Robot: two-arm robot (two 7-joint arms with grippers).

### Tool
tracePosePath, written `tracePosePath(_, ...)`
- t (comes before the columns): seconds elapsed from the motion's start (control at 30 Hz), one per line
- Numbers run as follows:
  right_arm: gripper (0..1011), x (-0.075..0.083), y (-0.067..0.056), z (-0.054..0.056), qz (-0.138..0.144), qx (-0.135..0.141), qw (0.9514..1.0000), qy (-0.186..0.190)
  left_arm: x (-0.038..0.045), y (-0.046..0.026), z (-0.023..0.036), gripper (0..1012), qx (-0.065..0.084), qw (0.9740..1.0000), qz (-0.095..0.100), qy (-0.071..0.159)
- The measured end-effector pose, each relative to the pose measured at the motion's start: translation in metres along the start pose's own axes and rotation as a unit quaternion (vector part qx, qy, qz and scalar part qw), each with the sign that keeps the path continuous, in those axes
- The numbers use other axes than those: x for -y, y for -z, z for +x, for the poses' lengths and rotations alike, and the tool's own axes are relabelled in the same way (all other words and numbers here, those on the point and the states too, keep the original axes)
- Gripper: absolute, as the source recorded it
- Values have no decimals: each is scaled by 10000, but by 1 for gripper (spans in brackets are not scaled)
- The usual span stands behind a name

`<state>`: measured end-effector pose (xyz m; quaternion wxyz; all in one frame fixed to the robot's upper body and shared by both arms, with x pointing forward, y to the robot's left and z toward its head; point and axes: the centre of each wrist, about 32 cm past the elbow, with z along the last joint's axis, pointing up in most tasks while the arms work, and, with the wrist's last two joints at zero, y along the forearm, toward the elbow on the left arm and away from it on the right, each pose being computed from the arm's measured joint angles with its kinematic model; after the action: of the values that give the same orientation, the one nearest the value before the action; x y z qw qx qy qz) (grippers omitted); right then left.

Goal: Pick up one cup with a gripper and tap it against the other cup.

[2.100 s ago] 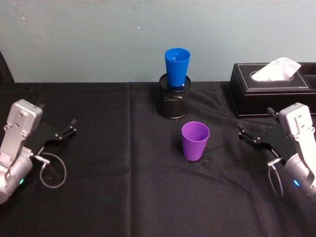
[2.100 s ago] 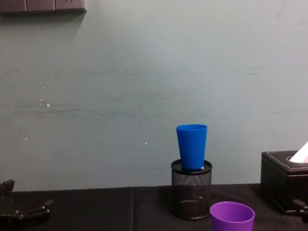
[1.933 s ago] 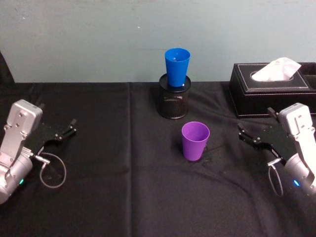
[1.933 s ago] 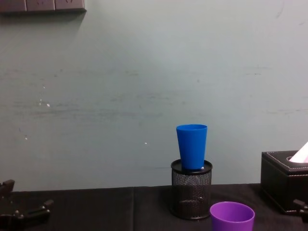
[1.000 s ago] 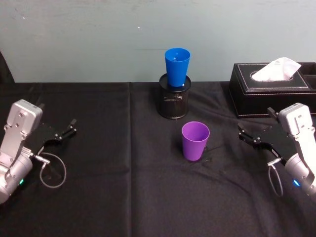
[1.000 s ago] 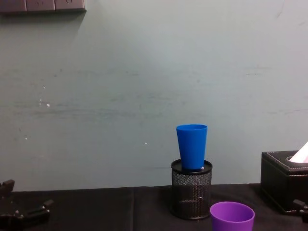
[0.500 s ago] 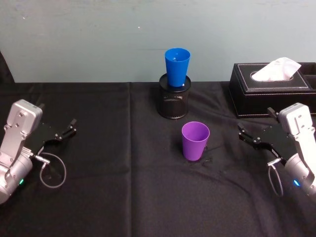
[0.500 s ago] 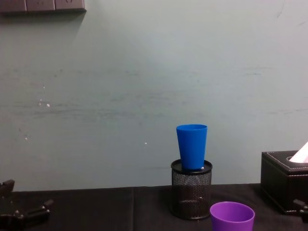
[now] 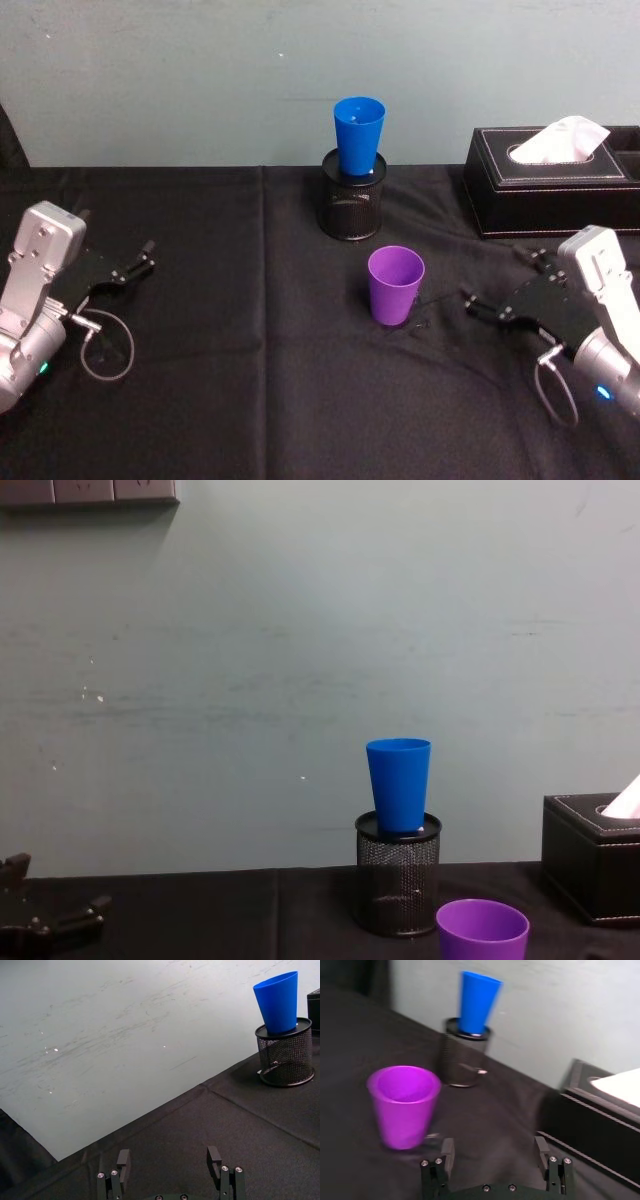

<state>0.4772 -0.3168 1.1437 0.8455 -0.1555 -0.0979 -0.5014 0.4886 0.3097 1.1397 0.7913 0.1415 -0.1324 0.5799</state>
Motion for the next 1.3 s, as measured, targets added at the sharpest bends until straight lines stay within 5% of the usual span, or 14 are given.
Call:
tracePosePath(0.17, 1002, 21, -20, -25, 115, -230, 9976, -649, 0, 0, 0, 1000, 0, 10000, 0, 0)
tracePosePath(0.4, 1002, -63, -6, -110, 226, -514, 9934, -1002, 0, 0, 0, 1000, 0, 10000, 0, 0)
tracePosePath(0.9, 1002, -391, 57, -249, 394, -1206, 9846, -1205, 0, 0, 0, 1000, 0, 10000, 0, 0)
tracePosePath(1.3, 1002, -548, 126, -335, 552, -1230, 9838, -1178, 0, 0, 0, 1000, 0, 10000, 0, 0)
